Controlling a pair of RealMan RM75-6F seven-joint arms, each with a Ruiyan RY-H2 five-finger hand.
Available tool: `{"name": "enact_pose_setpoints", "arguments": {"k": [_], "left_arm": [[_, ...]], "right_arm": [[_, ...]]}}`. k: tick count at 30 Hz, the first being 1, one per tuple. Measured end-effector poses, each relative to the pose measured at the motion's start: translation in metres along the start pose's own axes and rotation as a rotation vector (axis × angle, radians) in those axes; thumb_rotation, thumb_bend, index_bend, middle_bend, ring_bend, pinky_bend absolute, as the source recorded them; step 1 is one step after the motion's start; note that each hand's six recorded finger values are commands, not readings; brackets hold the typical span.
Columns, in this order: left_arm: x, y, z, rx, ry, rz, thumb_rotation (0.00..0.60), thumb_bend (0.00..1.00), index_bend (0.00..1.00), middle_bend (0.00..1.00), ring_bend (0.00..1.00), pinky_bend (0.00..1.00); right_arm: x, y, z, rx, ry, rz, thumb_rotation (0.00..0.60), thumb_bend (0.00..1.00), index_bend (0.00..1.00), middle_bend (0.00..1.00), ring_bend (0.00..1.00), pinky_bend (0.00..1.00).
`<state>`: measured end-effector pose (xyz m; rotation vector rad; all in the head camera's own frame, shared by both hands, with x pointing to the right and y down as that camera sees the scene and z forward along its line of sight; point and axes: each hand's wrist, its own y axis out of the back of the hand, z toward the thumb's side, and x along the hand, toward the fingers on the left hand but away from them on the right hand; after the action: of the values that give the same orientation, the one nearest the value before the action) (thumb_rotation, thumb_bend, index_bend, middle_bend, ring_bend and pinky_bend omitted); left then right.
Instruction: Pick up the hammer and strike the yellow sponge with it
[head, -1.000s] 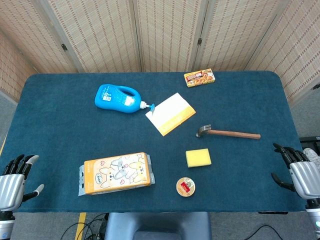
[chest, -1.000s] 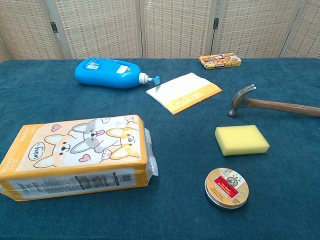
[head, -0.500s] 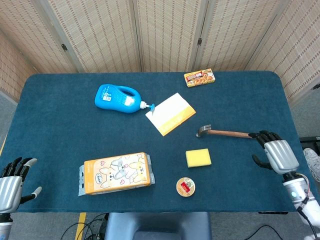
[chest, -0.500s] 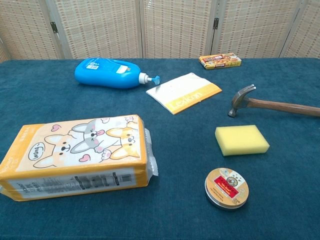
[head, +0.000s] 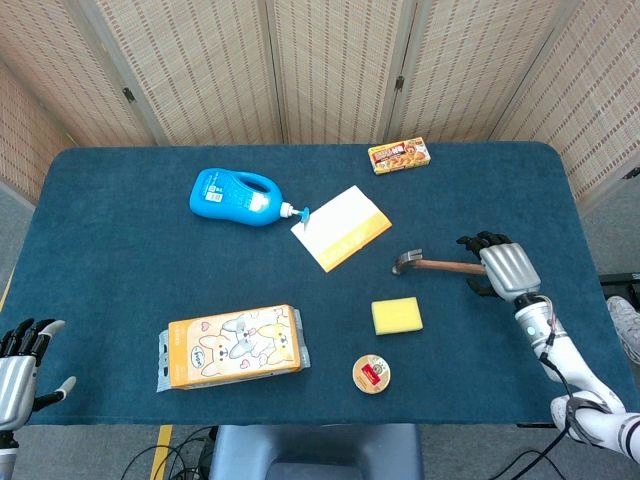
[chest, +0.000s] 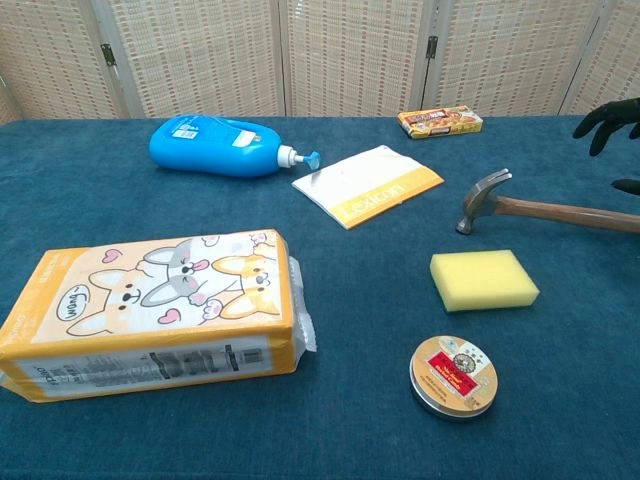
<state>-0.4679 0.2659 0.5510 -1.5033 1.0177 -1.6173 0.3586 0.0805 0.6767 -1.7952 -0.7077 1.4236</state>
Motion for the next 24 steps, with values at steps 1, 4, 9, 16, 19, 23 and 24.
{"name": "enact_pose_setpoints", "arguments": {"k": [1, 4, 9, 16, 19, 23, 24], "left_arm": [[0.0, 0.0, 0.0, 0.001, 0.0, -0.001, 0.6, 0.21, 0.22, 0.2, 0.12, 0.18], [0.0, -0.001, 0.0, 0.002, 0.0, -0.004, 0.6, 0.21, 0.22, 0.2, 0.12, 0.18], [0.001, -0.002, 0.0, 0.005, 0.0, -0.008, 0.6, 0.21, 0.22, 0.2, 0.12, 0.18], [0.0, -0.005, -0.002, 0.006, 0.006, -0.021, 0.6, 0.21, 0.22, 0.2, 0.12, 0.18], [0.0, -0.005, -0.003, 0.005, 0.009, -0.021, 0.6, 0.21, 0.22, 0.2, 0.12, 0.18], [0.0, -0.006, -0.004, 0.005, 0.01, -0.02, 0.6, 0.21, 0.22, 0.2, 0.12, 0.18], [0.0, -0.006, -0.005, 0.006, 0.01, -0.021, 0.6, 0.21, 0.22, 0.2, 0.12, 0.18]], "right_arm": [[-0.004, -0.002, 0.002, -0.001, 0.001, 0.004, 0.6, 0.26, 0.24, 0.32, 0.11, 0.15], [-0.016, -0.011, 0.008, -0.008, 0.0, 0.023, 0.6, 0.28, 0.23, 0.32, 0.08, 0.08], [-0.03, -0.027, 0.015, -0.024, -0.007, 0.051, 0.6, 0.29, 0.24, 0.32, 0.05, 0.0], [-0.041, -0.043, 0.017, -0.046, -0.025, 0.075, 0.6, 0.32, 0.27, 0.31, 0.04, 0.0], [-0.045, -0.047, 0.018, -0.052, -0.027, 0.079, 0.6, 0.33, 0.31, 0.31, 0.04, 0.0], [-0.051, -0.053, 0.022, -0.057, -0.027, 0.088, 0.6, 0.33, 0.31, 0.31, 0.04, 0.0], [-0.052, -0.054, 0.022, -0.059, -0.028, 0.09, 0.6, 0.33, 0.31, 0.32, 0.04, 0.0]]}}
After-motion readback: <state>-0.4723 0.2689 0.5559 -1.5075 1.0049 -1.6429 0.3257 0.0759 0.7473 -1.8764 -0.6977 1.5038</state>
